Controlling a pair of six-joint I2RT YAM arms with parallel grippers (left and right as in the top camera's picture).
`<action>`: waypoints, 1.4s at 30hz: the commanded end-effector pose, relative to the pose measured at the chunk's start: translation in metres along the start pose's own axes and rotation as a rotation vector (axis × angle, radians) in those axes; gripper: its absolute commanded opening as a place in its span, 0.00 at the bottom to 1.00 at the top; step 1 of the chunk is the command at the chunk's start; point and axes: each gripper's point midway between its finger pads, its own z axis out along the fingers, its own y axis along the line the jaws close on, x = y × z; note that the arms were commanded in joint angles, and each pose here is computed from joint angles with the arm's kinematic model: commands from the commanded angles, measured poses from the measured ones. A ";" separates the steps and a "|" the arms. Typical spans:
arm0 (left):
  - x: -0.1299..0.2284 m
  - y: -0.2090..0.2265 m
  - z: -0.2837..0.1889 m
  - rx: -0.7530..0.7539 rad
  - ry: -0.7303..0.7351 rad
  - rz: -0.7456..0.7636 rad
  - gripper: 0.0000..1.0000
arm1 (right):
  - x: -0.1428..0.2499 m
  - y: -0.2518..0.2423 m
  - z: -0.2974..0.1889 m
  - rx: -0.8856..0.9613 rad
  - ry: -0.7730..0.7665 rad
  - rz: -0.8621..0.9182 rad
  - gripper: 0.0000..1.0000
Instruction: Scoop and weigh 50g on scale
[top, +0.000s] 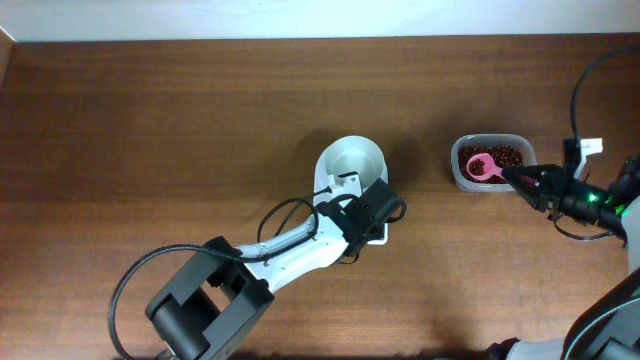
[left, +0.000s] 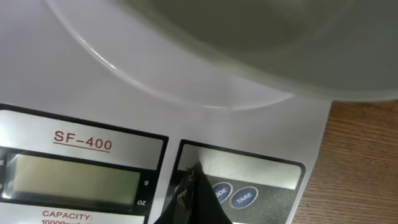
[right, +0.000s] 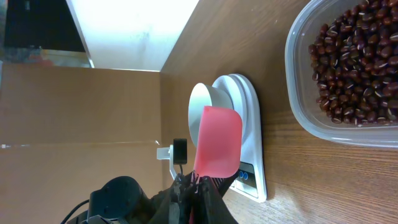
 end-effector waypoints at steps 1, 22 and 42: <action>0.011 0.005 0.015 -0.030 0.035 0.027 0.00 | -0.003 0.002 0.001 0.003 0.002 -0.025 0.04; -0.047 0.041 -0.151 0.053 -0.102 0.060 0.28 | -0.004 0.002 0.001 0.004 0.001 -0.026 0.04; -0.053 0.078 -0.213 0.086 -0.050 0.839 0.99 | -0.004 0.002 0.001 0.003 0.000 -0.029 0.04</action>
